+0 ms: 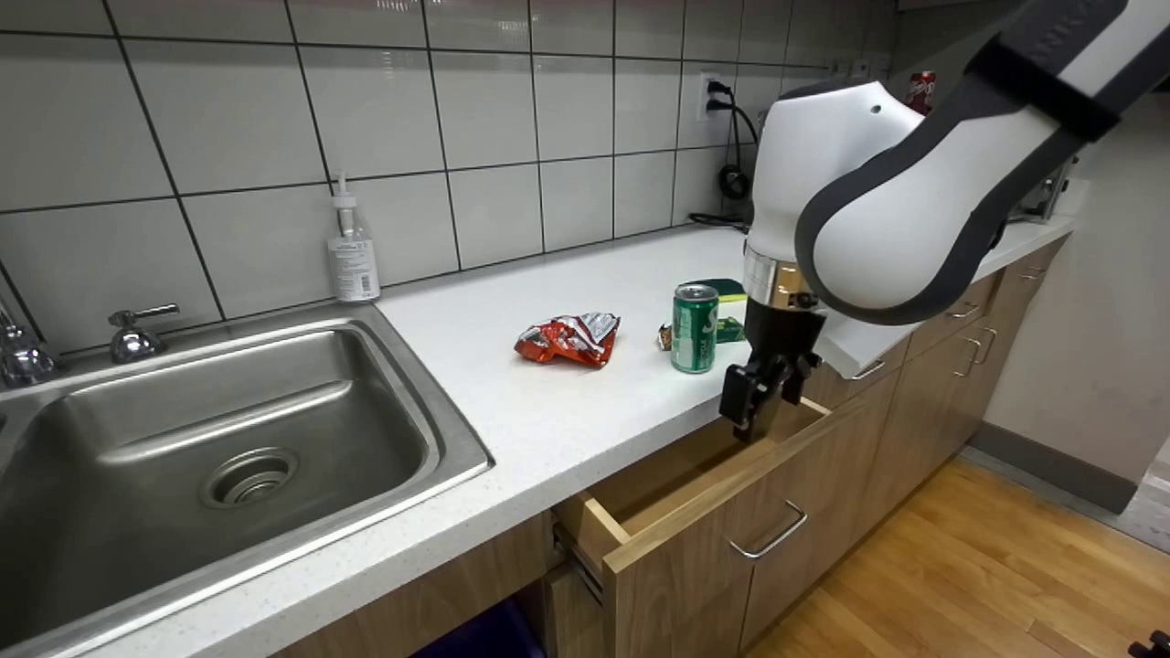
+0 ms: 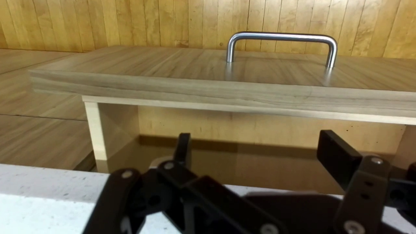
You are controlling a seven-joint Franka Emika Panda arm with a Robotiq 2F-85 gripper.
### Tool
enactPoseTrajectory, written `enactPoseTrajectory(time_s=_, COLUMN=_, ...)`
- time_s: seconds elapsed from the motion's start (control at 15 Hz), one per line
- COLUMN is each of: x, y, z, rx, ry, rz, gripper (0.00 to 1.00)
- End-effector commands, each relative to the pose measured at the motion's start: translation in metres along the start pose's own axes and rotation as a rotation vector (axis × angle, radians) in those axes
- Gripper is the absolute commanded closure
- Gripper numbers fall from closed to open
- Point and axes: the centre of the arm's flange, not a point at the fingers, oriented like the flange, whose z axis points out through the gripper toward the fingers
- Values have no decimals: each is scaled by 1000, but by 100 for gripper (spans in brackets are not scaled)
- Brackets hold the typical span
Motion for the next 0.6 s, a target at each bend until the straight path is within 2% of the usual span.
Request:
enactPoseTrajectory(time_s=0.0, x=10, y=3, z=9, rx=9, ry=23, rz=-13, gripper=0)
enactPoseTrajectory(time_s=0.53, x=13, y=2, z=24, rx=65, ry=50, rz=39, gripper=0)
